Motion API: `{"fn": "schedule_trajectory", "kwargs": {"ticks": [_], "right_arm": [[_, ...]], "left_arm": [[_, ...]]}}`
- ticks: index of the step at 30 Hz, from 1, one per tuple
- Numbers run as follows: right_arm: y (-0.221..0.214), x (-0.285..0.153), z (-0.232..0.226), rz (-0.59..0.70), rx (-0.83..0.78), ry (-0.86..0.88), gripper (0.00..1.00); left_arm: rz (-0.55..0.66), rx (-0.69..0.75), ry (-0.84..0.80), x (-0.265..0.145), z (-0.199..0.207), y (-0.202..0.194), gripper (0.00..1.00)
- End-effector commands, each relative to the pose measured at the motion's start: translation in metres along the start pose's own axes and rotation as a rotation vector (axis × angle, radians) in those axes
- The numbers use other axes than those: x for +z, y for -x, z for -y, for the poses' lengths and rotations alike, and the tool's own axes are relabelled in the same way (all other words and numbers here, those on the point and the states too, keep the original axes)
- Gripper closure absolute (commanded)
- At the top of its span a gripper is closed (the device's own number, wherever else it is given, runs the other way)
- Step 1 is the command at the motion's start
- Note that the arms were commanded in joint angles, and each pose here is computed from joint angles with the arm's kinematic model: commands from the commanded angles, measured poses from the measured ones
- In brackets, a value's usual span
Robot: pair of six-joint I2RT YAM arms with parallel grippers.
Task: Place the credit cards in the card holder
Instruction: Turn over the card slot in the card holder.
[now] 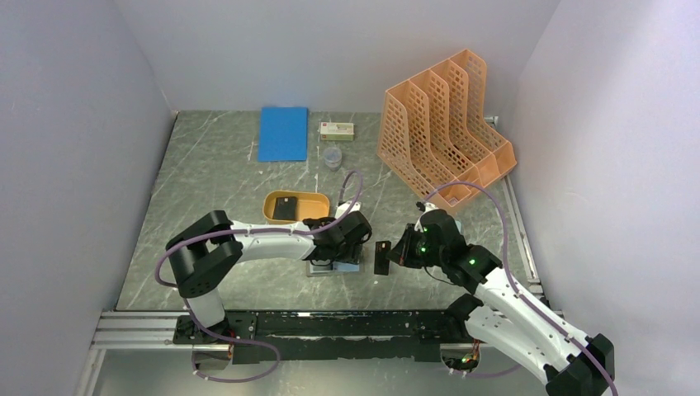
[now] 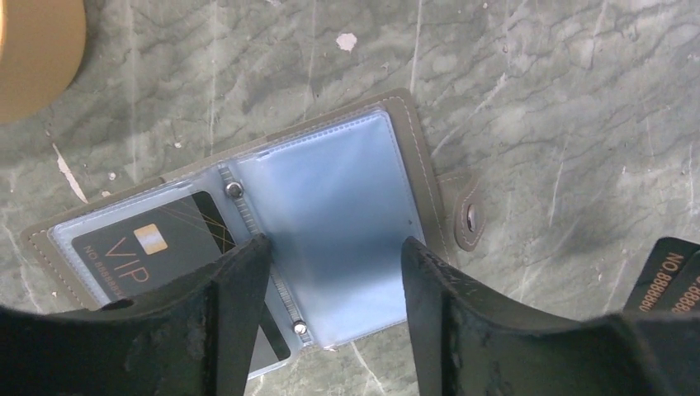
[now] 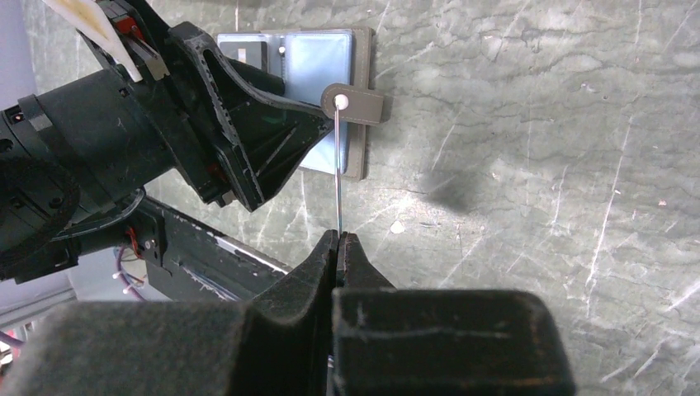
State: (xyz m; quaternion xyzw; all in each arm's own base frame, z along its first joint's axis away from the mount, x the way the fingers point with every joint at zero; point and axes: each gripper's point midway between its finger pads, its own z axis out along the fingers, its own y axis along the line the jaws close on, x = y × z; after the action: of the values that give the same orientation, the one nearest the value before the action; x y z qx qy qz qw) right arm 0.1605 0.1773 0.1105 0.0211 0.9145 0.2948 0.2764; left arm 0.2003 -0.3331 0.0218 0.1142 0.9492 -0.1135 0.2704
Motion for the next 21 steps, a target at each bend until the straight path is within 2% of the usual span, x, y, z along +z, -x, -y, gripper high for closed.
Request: {"fn": "schedule_trajectory", "kwargs": {"ticks": [1, 10, 16, 18, 21], "right_arm": [[0.003, 0.0, 0.002, 0.016, 0.006, -0.009, 1.0], [-0.006, 0.007, -0.001, -0.024, 0.0, 0.022, 1.0], [-0.014, 0.012, -0.003, -0.06, -0.005, 0.054, 1.0], [-0.019, 0.014, -0.004, -0.08, -0.004, 0.069, 1.0], [-0.024, 0.018, -0.007, -0.108, -0.005, 0.096, 1.0]], "left_arm": [[0.0, 0.02, 0.07, 0.005, -0.014, -0.006, 0.39], [-0.019, 0.037, 0.131, 0.011, -0.032, -0.019, 0.56], [-0.035, 0.044, 0.166, 0.014, -0.045, -0.031, 0.78], [-0.041, 0.046, 0.181, 0.015, -0.05, -0.034, 0.88], [-0.045, 0.046, 0.191, 0.015, -0.053, -0.037, 0.95]]}}
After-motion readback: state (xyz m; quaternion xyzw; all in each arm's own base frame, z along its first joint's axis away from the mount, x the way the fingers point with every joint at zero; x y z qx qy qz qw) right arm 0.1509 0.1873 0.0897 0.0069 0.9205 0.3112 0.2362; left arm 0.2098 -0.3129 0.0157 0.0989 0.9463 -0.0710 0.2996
